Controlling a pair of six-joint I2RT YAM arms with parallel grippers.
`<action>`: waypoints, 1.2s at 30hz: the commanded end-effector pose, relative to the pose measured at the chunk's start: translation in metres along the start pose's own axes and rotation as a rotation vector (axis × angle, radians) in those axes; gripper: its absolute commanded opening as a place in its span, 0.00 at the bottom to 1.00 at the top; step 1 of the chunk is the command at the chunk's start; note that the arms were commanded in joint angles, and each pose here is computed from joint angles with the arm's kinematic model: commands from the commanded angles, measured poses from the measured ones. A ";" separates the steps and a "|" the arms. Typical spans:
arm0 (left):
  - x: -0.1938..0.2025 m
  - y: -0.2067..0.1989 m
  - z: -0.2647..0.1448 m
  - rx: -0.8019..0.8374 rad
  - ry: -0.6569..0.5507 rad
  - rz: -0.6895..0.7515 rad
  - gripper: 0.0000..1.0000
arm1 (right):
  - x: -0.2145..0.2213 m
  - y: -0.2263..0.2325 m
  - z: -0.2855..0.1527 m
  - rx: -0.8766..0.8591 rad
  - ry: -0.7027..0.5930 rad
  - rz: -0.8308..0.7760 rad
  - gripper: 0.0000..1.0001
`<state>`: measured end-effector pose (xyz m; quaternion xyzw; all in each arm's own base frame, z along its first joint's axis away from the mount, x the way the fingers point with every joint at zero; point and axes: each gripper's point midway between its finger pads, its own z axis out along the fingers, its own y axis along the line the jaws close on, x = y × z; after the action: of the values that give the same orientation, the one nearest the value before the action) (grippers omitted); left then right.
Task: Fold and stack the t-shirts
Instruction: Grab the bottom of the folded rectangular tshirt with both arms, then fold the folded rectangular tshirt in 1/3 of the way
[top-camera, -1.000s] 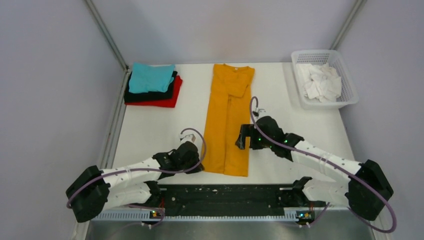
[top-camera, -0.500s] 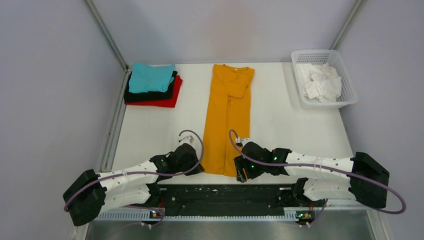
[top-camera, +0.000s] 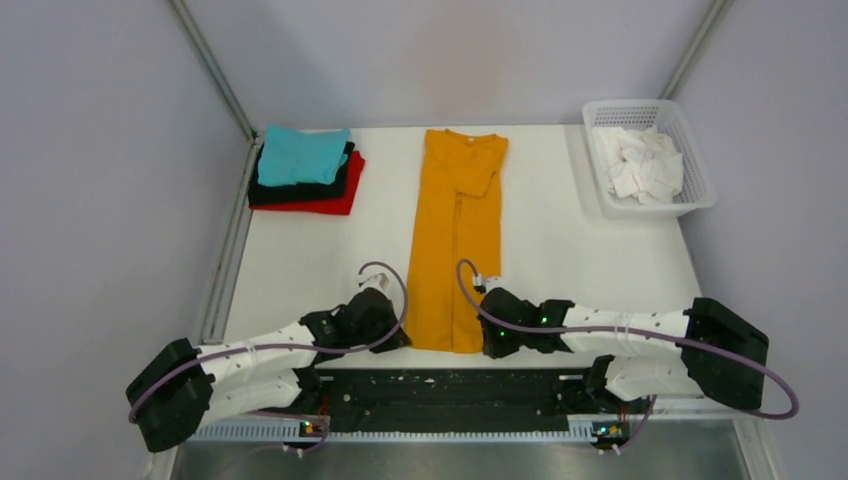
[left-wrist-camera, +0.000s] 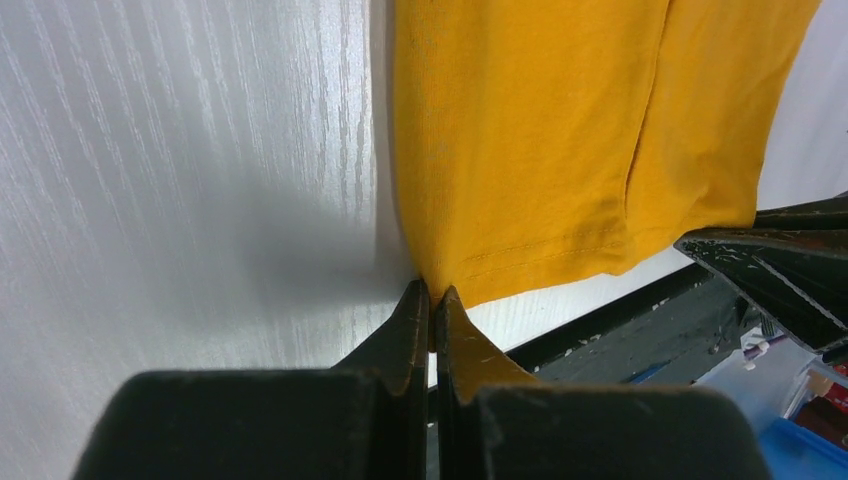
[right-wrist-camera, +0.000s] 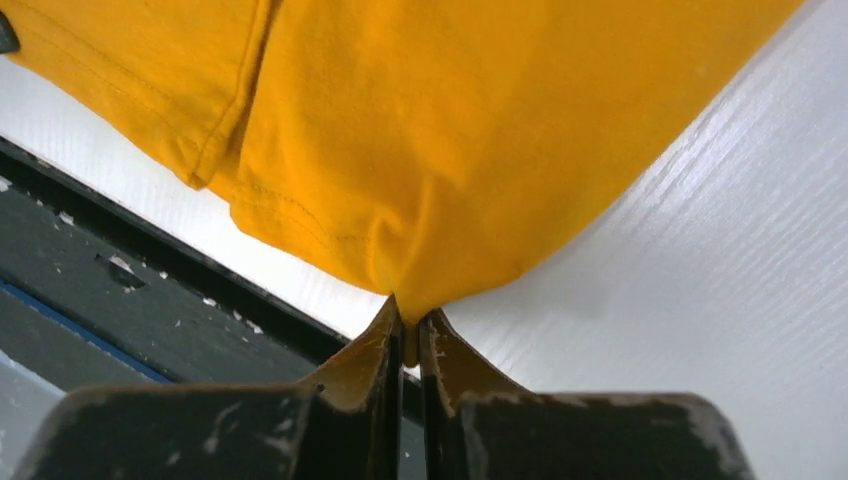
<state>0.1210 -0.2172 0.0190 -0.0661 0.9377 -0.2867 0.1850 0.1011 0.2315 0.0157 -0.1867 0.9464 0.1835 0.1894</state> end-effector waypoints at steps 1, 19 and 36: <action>0.024 0.017 -0.004 -0.035 0.088 -0.024 0.00 | 0.020 -0.011 -0.005 0.037 0.056 0.012 0.00; -0.013 -0.040 -0.019 0.141 -0.026 0.113 0.00 | -0.034 0.013 -0.039 -0.044 -0.214 0.059 0.00; -0.153 -0.089 -0.003 0.135 -0.270 0.109 0.00 | -0.179 -0.015 -0.063 0.096 -0.633 0.160 0.00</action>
<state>0.2211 -0.2462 0.0827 -0.0497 0.9099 -0.3077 0.2738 0.2033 0.2380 0.1001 -0.0610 0.8959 0.1951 0.3945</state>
